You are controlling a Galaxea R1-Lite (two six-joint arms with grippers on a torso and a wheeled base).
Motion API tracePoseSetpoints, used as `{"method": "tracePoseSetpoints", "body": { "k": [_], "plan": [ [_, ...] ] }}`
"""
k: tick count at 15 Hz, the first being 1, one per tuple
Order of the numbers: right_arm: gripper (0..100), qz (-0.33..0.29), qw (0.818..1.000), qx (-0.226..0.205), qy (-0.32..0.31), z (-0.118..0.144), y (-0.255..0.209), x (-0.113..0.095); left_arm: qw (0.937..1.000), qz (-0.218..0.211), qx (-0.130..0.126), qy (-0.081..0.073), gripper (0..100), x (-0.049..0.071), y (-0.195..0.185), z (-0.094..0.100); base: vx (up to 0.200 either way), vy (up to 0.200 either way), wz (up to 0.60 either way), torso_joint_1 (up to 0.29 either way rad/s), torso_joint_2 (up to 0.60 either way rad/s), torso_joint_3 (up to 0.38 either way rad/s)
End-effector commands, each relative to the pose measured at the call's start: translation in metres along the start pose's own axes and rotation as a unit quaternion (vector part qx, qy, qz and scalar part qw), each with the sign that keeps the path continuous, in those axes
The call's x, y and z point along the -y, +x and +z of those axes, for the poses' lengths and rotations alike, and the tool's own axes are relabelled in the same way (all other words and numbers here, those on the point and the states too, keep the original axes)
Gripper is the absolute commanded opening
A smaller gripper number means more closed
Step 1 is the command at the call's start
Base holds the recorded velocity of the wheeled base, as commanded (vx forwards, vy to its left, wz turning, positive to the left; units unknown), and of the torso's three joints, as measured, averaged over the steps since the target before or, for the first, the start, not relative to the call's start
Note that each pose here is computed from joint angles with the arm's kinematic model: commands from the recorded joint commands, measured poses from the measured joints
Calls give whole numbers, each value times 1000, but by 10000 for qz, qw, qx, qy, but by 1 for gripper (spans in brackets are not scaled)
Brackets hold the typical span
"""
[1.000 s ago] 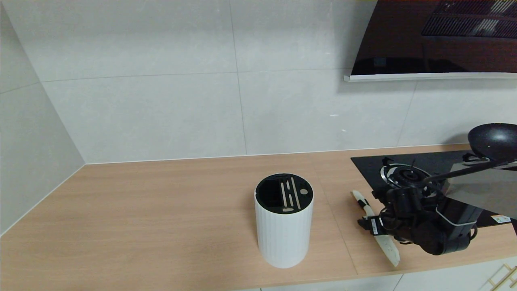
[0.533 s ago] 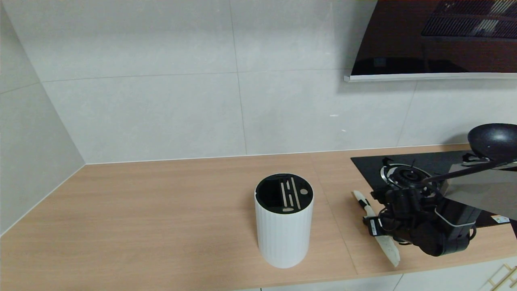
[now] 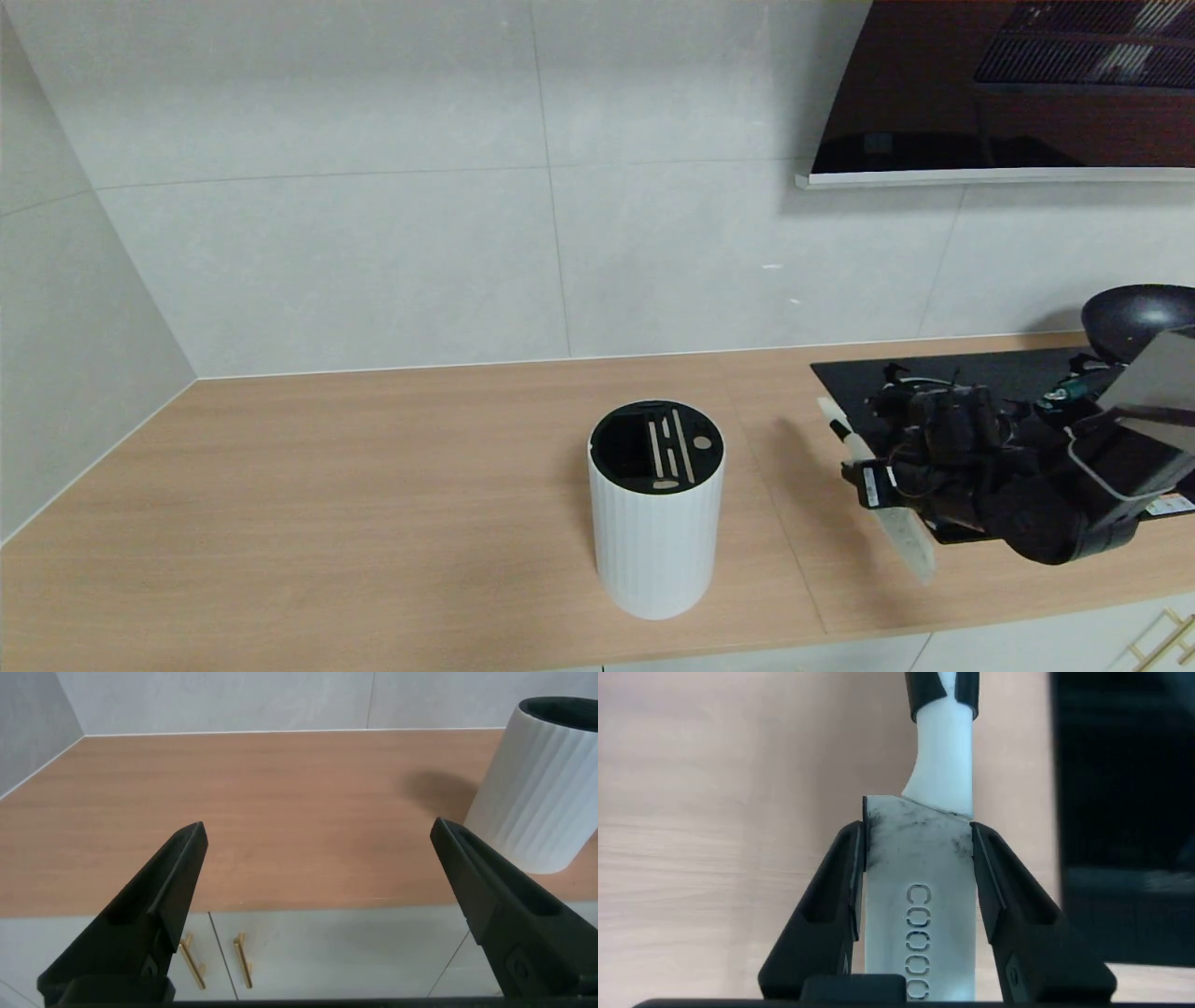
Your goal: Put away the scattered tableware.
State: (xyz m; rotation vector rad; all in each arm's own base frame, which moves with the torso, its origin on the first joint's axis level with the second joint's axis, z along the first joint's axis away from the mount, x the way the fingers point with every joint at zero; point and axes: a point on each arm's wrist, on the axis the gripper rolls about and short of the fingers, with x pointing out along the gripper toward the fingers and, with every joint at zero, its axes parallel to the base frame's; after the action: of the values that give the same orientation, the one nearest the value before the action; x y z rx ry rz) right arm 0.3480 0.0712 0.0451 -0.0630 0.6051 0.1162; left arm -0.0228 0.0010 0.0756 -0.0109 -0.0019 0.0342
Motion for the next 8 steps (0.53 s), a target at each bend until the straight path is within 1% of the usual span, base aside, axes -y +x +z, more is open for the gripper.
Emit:
{"method": "tracePoseSetpoints", "body": {
  "k": [1,2,3,4,6,7,8],
  "plan": [
    [0,319,9955,884,-68,63,-64,-17,10000,5,-1,1,100,0,0,0,0,0,0,0,0,0],
    [0,422,9934,1067,-86,69,-79,-23,10000,14,-93,4,100,0,1,0,0,0,0,0,0,0],
    [0,482,9924,1126,-82,70,-85,-26,9999,14,-108,20,100,0,2,1,0,0,0,0,0,0],
    [0,556,9919,1139,-71,68,-92,-29,9999,-9,-108,28,100,0,2,1,0,0,0,0,0,0],
    [0,647,9893,1305,-93,74,-104,-34,10000,-25,-47,56,100,0,1,1,0,0,0,0,0,0],
    [0,701,9876,1402,-105,77,-111,-36,9999,-103,98,51,100,0,-2,10,0,0,0,0,0,0],
    [0,738,9852,1544,-99,81,-120,-37,9992,-213,334,-14,100,1,-8,34,0,0,0,0,0,0]
  ]
}}
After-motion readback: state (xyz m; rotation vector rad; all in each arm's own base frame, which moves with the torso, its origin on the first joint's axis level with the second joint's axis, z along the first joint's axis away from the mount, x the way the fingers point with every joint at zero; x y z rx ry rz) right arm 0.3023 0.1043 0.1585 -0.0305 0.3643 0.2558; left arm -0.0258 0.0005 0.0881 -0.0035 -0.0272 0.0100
